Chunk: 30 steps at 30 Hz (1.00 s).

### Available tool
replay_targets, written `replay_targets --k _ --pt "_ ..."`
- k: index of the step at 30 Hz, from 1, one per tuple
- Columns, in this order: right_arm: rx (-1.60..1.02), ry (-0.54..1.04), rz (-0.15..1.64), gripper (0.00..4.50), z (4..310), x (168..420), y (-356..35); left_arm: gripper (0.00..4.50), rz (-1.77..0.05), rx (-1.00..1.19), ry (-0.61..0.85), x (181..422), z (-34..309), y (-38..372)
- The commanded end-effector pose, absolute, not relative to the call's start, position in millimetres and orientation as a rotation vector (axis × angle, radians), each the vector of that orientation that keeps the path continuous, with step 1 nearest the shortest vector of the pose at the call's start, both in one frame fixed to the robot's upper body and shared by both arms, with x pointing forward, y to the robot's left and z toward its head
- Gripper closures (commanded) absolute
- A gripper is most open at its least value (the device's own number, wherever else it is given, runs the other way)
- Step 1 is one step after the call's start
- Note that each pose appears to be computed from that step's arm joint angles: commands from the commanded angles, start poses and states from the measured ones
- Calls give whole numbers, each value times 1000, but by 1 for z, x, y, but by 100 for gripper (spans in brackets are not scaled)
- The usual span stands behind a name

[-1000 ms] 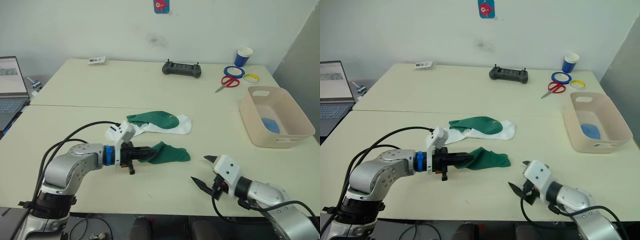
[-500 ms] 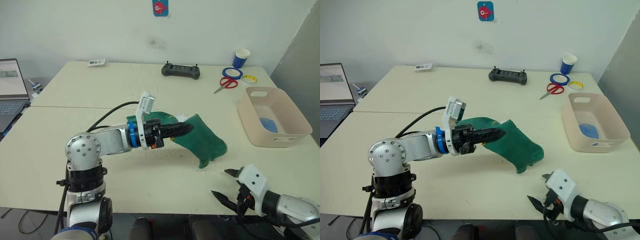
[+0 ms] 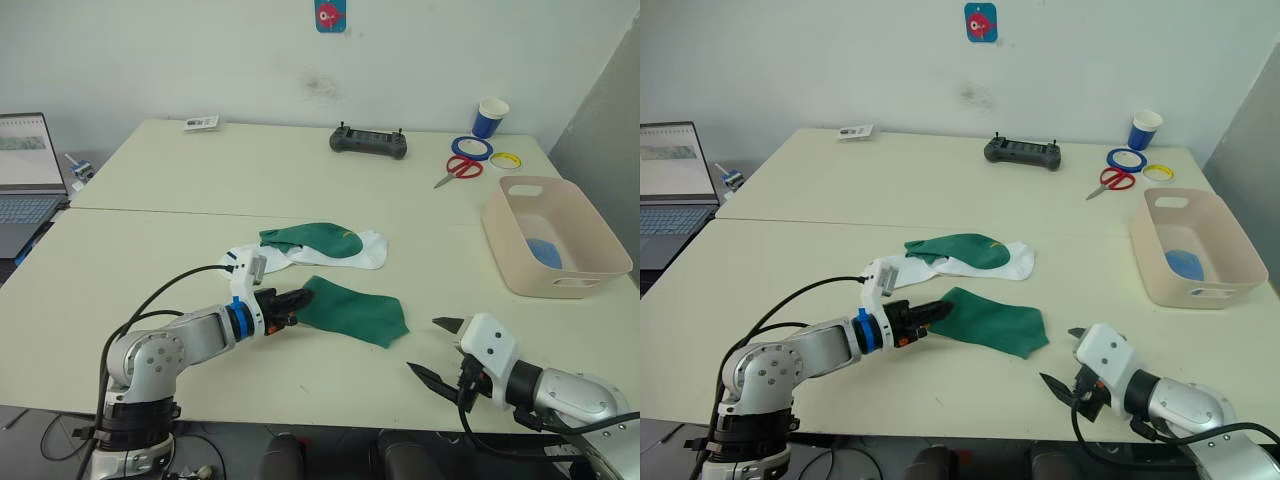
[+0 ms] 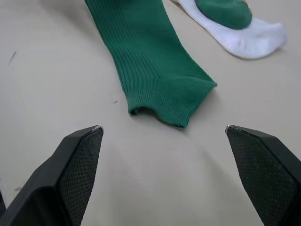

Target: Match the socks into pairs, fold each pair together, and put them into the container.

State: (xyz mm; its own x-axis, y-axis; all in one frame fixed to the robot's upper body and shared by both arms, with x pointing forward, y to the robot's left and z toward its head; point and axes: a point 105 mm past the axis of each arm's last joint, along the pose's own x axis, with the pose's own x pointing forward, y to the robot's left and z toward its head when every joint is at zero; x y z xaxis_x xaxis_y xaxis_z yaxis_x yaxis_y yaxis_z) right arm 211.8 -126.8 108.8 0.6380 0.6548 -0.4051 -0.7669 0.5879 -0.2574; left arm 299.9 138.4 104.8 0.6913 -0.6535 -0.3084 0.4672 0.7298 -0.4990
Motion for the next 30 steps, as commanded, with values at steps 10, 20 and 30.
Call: replay_targets --k 10,20,30 --pt "-455 187 904 0 123 219 -102 381 -624 -202 385 290 101 156" --pt "-458 173 909 0 124 222 -97 70 -601 52 281 286 122 215" --pt "-465 168 929 0 122 225 -94 2 -1272 1020 72 261 108 228"
